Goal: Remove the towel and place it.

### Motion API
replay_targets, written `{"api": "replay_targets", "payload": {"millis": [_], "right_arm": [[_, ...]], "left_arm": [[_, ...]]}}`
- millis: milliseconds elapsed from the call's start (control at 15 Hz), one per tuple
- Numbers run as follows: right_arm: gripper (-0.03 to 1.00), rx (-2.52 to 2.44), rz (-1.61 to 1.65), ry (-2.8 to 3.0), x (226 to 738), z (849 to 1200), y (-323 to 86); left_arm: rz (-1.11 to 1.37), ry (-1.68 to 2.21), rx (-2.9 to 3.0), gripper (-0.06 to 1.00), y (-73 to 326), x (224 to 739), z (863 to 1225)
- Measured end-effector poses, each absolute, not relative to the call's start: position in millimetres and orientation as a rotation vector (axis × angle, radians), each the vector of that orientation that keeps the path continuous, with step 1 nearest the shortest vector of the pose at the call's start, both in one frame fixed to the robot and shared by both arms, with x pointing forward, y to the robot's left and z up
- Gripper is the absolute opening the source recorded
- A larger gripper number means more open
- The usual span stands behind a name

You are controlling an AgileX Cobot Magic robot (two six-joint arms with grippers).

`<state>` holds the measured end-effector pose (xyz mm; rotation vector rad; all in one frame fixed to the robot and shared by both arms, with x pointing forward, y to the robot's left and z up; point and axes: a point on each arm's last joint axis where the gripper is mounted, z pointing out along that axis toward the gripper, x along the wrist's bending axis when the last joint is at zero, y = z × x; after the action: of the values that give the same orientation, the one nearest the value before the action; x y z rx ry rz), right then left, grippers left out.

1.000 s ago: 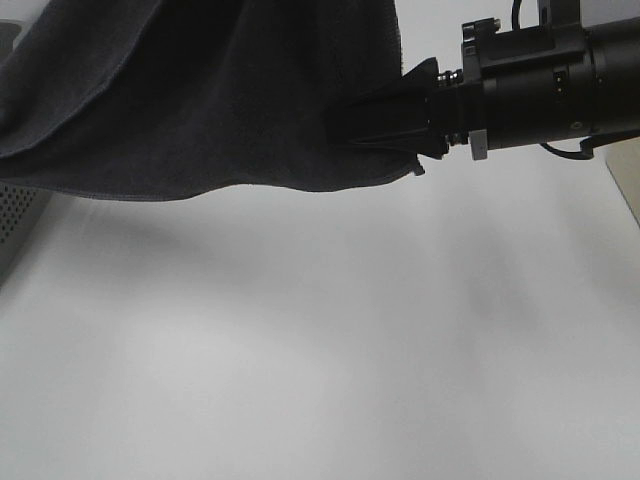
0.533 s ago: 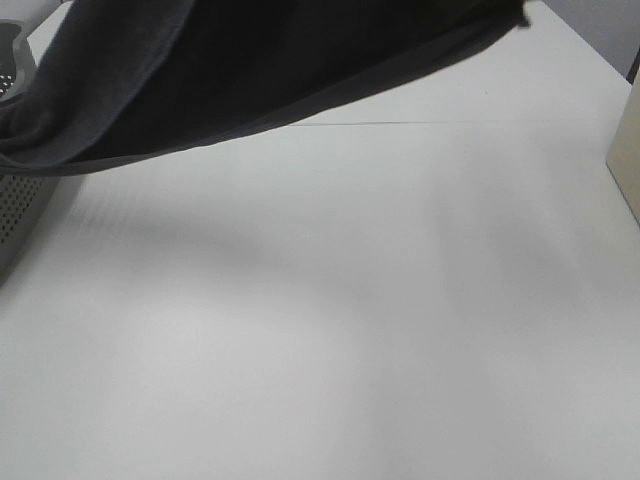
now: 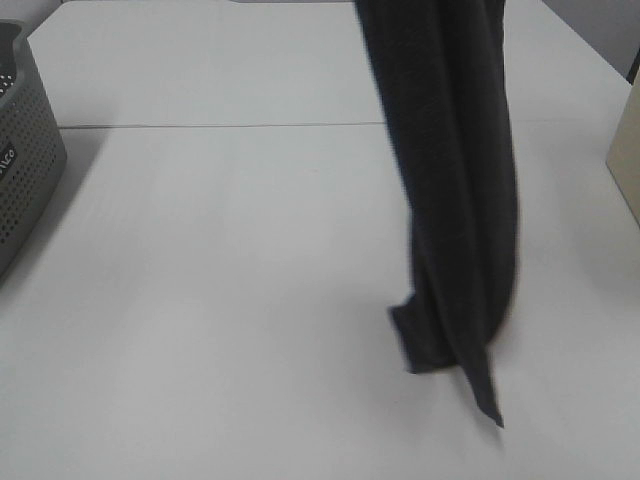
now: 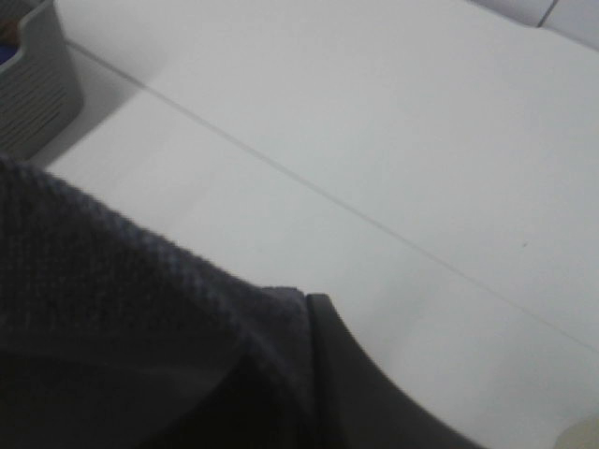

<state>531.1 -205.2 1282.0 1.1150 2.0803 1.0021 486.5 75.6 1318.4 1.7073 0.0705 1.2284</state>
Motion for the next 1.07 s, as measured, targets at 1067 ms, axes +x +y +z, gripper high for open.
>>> {"api": "replay_targets", "payload": {"millis": [1067], "right_arm": [[0.02,0.899,1.342,1.413,656,1262,-181]], "left_arm": [[1.689,0.276,1.305,0.00,106,667,1230]]}}
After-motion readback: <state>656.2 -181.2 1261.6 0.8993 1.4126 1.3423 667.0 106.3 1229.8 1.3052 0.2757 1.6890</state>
